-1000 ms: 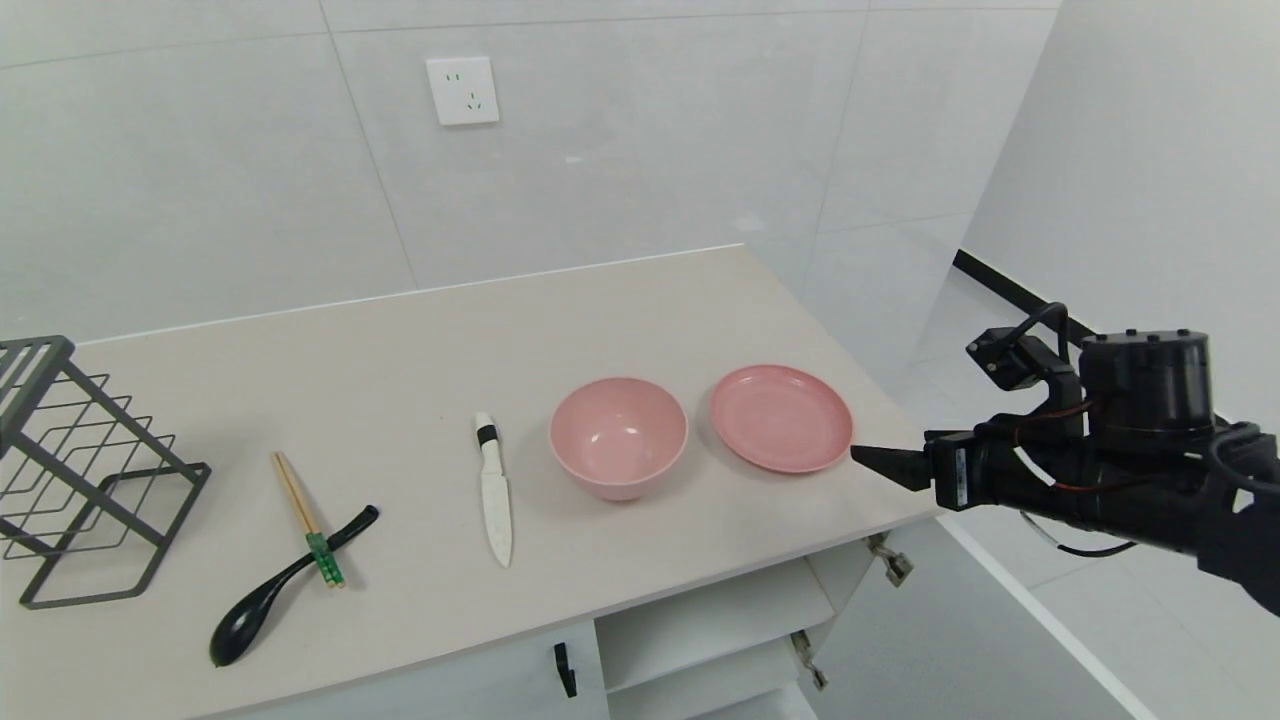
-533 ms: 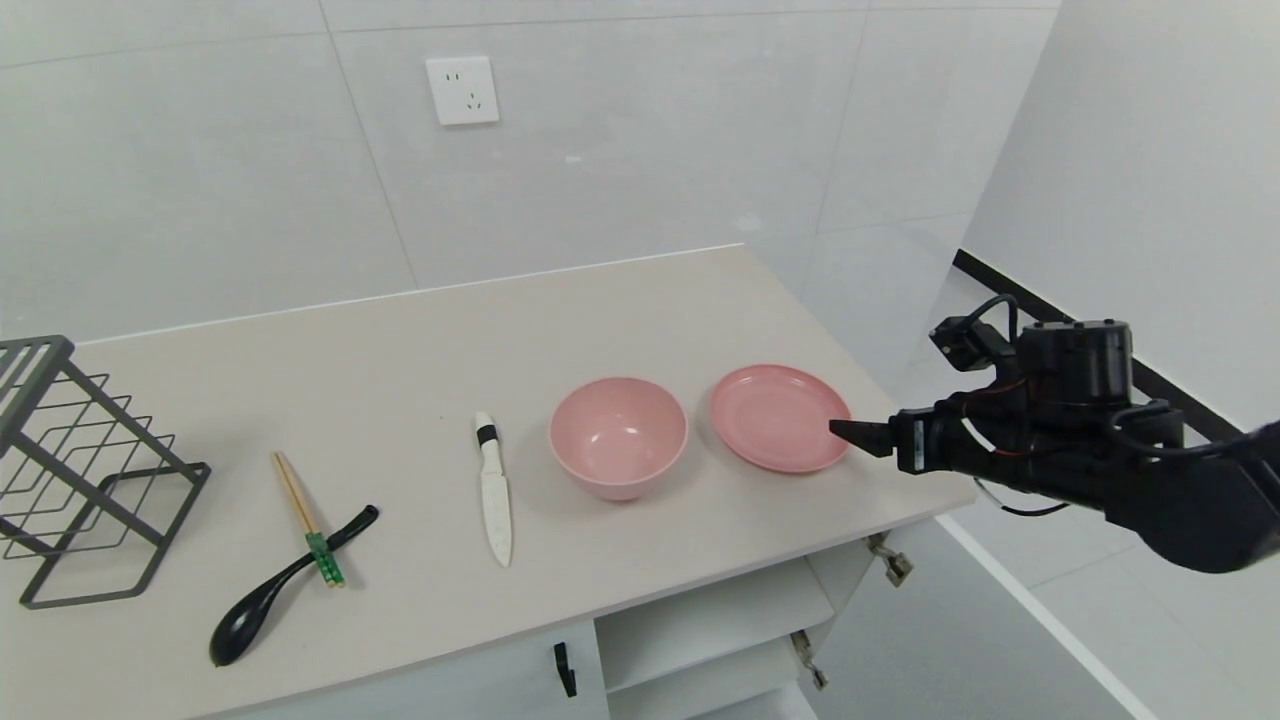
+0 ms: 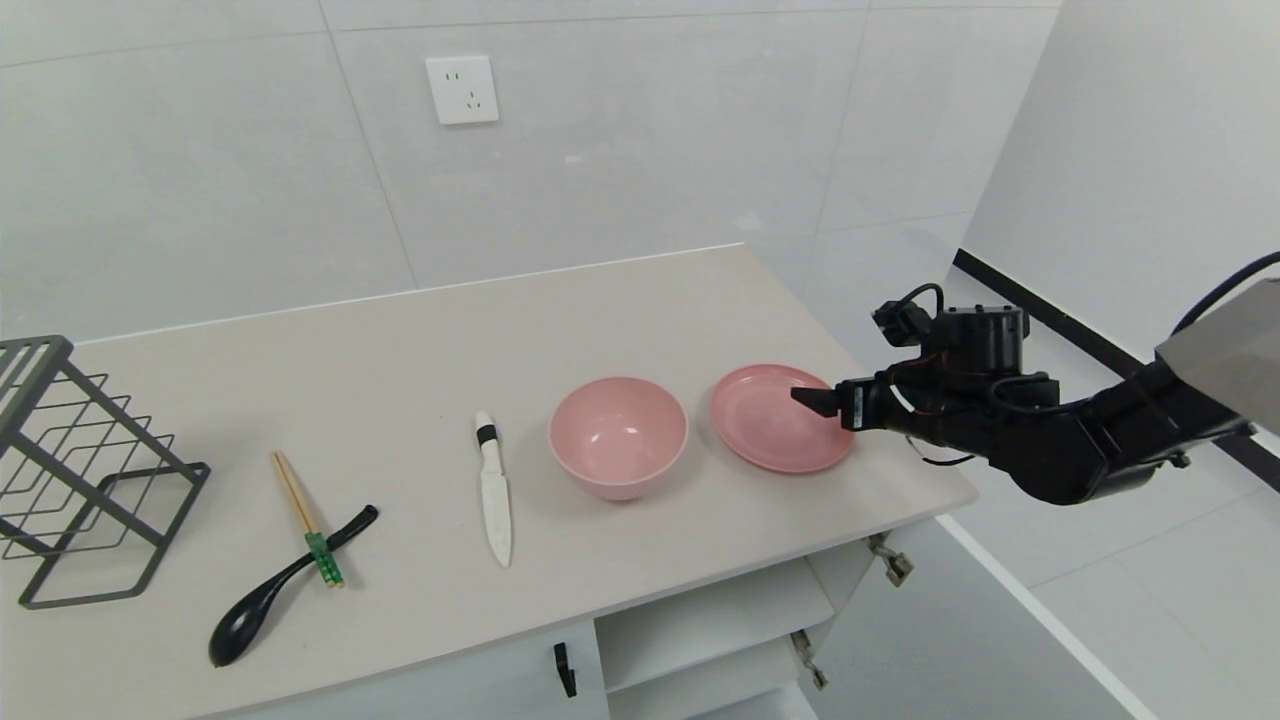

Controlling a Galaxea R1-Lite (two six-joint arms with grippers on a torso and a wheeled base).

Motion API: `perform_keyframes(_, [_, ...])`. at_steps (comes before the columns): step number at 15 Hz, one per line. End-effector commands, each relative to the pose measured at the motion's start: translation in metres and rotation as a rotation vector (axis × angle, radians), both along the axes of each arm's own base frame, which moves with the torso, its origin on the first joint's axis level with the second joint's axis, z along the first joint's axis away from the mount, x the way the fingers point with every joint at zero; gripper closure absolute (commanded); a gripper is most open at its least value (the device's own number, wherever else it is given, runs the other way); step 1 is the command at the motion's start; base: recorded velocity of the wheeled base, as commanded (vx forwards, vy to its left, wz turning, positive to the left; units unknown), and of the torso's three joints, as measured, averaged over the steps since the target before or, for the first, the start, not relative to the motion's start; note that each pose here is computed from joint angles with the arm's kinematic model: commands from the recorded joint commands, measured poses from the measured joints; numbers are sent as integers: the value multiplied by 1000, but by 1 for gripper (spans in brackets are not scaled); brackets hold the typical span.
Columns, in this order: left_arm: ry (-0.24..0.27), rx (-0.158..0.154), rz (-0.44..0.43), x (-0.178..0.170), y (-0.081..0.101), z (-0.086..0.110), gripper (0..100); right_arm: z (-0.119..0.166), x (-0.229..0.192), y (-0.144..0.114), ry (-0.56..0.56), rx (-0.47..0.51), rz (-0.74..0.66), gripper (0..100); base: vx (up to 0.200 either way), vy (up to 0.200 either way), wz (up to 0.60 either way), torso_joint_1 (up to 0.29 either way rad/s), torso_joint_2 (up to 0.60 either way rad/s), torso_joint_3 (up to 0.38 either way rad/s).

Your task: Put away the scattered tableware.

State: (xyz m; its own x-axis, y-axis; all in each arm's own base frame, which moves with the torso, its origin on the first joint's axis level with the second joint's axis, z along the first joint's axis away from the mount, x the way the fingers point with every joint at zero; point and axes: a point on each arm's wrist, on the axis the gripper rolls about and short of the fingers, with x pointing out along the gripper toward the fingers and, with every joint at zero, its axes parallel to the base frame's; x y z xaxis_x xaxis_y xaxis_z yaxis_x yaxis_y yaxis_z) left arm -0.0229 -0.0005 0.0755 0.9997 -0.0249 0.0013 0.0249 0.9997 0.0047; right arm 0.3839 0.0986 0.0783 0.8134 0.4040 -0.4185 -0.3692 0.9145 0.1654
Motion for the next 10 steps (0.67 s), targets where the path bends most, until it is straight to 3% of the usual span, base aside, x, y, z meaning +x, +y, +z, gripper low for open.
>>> perform_keyframes(1, [1, 0, 0, 0, 0, 0, 0, -12, 4, -3, 27, -8, -10, 0, 0, 0, 0, 0, 0, 0])
perform_keyframes(10, [1, 0, 0, 0, 0, 0, 0, -31, 7, 10, 61, -18, 16, 0, 0, 0, 0, 0, 0, 0])
